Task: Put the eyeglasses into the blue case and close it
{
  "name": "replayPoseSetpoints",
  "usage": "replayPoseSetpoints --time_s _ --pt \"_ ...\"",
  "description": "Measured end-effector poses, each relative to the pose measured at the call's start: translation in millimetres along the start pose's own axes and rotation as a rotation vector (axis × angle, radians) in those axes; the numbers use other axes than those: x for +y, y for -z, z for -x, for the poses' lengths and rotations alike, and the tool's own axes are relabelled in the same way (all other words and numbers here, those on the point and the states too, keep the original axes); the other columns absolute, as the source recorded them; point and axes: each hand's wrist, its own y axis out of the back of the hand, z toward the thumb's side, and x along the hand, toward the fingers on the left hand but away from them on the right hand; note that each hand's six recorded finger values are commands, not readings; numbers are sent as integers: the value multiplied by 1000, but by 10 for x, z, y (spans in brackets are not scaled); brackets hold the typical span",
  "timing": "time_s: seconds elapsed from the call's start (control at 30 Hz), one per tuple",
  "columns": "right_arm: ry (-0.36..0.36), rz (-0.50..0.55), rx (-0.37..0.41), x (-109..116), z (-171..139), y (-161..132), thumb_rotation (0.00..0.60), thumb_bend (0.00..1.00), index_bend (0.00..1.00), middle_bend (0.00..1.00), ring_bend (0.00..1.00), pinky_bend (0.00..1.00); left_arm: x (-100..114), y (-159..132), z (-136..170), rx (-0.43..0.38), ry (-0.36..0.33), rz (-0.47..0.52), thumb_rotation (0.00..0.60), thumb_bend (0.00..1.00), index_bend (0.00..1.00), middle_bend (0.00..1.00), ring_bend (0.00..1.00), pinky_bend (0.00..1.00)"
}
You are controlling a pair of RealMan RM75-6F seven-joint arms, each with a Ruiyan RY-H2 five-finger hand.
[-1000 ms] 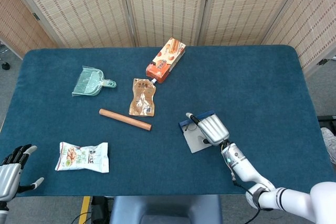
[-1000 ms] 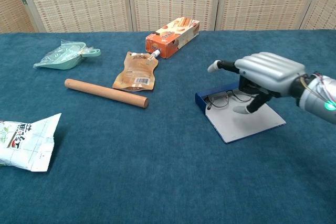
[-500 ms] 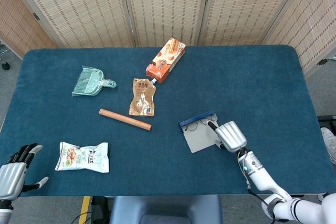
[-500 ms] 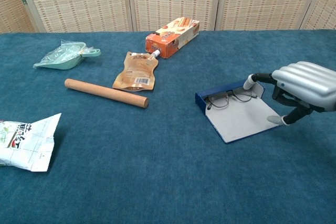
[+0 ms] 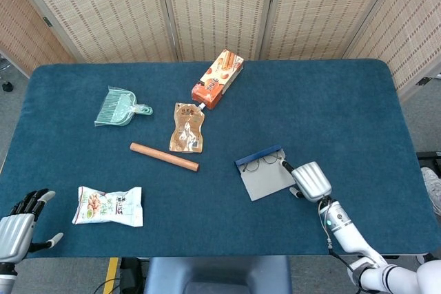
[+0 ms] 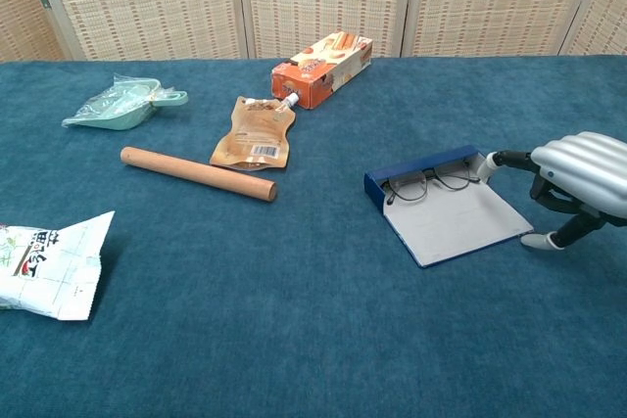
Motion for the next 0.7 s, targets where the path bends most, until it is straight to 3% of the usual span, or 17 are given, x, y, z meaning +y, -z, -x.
replayPoseSetpoints --time_s 0.7 --pt "-9 -25 12 -62 80 -24 600 179 230 944 1000 1000 -15 21 -2 3 3 2 600 196 178 132 103 216"
